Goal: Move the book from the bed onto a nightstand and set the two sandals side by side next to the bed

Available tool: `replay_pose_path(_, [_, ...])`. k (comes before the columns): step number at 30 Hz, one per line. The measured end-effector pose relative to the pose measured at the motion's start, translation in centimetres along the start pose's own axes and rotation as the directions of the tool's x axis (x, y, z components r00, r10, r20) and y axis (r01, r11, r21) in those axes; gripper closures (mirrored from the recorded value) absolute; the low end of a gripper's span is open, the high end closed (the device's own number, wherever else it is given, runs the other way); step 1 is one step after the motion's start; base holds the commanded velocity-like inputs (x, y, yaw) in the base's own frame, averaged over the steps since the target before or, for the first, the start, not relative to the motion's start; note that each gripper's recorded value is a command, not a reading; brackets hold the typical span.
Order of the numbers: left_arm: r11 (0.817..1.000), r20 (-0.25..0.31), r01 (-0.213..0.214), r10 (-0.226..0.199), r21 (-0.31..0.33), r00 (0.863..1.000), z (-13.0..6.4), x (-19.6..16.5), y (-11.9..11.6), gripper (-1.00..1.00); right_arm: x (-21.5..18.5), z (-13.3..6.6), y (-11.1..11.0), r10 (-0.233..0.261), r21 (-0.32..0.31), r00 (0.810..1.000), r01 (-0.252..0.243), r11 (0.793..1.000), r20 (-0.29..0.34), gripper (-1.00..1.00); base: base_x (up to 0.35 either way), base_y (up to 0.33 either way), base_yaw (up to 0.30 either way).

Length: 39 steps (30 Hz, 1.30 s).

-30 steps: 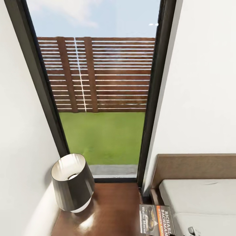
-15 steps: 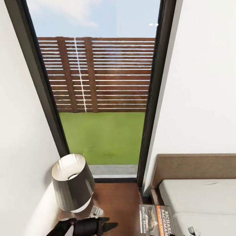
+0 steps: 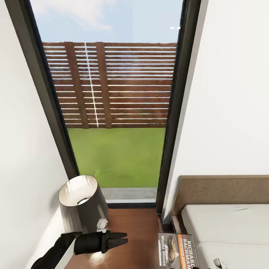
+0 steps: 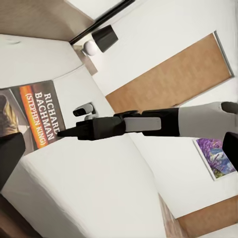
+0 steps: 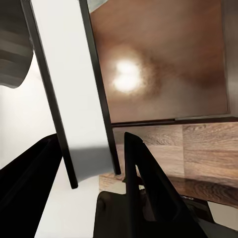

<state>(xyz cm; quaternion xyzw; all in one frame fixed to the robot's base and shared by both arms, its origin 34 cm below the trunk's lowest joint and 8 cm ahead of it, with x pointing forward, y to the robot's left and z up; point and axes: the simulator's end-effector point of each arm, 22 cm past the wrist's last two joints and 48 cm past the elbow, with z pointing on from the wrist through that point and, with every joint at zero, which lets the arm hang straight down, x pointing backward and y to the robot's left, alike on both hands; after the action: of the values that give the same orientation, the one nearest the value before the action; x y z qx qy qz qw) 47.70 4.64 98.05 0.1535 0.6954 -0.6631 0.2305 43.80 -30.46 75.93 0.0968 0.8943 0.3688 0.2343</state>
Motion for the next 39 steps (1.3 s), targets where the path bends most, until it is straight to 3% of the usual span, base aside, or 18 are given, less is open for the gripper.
replay_pose_path(5, [1.0, 0.002, 0.0, 0.0, 0.012, 1.0, 0.0, -0.1, -0.3, -1.0, -0.1, 0.2, 0.4, 0.017, -0.01, 1.0, -0.017, 1.0, -0.007, 1.0, 0.0, 0.0, 0.0])
replay_pose_path(9, [1.0, 0.002, 0.001, -0.001, 0.019, 1.0, 0.1, -0.1, -0.5, -1.0, -0.7, 0.8, 1.6, 0.084, -0.035, 0.995, -0.086, 0.996, -0.057, 1.0, 0.0, 0.0, 0.0])
replay_pose_path(11, [1.0, 0.002, 0.0, 0.0, 0.021, 1.0, 0.2, -0.1, -0.5, -1.0, -2.5, 1.3, 3.1, 0.088, -0.066, 0.995, -0.092, 0.994, -0.055, 1.0, 0.0, 0.0, 0.0])
replay_pose_path(12, [1.0, 0.001, 0.0, 0.0, 0.022, 1.0, 0.2, -0.1, -0.5, -1.0, -3.5, 1.9, 4.5, 0.067, -0.093, 0.996, -0.073, 0.993, -0.063, 1.0, 0.0, 0.0, 0.0])
replay_pose_path(13, [1.0, 0.0, 0.001, -0.001, 0.024, 1.0, 0.3, -0.1, -0.6, -1.0, -5.1, 3.3, 7.5, 0.022, -0.15, 0.998, -0.031, 0.988, -0.058, 1.0, 0.0, 0.0, 0.0])
replay_pose_path(14, [1.0, 0.0, 0.0, 0.0, 0.025, 1.0, 0.3, -0.1, -0.6, -1.0, -5.7, 4.3, 9.4, 0.038, -0.192, 0.999, -0.044, 0.98, -0.036, 1.0, 0.0, 0.0, 0.0])
replay_pose_path(16, [1.0, -0.001, 0.002, -0.002, 0.025, 1.0, 0.4, 0.0, -0.6, -1.0, -5.2, 5.4, 10.6, 0.019, -0.203, 0.998, -0.029, 0.979, -0.053, 1.0, 0.0, 0.0, 0.0])
replay_pose_path(18, [1.0, -0.001, 0.002, -0.002, 0.025, 1.0, 0.4, 0.0, -0.6, -1.0, -5.0, 6.4, 11.0, 0.014, -0.181, 0.998, -0.024, 0.983, -0.055, 1.0, 0.0, 0.0, 0.0])
replay_pose_path(24, [0.999, 0.0, 0.003, -0.003, 0.034, 1.0, 0.8, 0.0, -0.8, -1.0, -4.4, 9.2, 9.2, 0.02, -0.003, 0.998, -0.02, 1.0, -0.054, 1.0, 0.0, 0.0, 0.0])
replay_pose_path(31, [0.999, 0.002, 0.005, -0.005, 0.039, 1.0, 1.1, 0.0, -1.0, -1.0, -2.5, 12.5, 13.1, 0.041, -0.039, 0.997, -0.044, 0.998, -0.072, 1.0, 0.0, 0.0, 0.0])
replay_pose_path(39, [0.999, 0.003, 0.005, -0.005, 0.04, 1.0, 1.1, 0.0, -1.0, -1.0, -2.4, 13.4, 14.7, 0.056, -0.066, 0.996, -0.06, 0.996, -0.065, 1.0, 0.0, 0.0, 0.0])
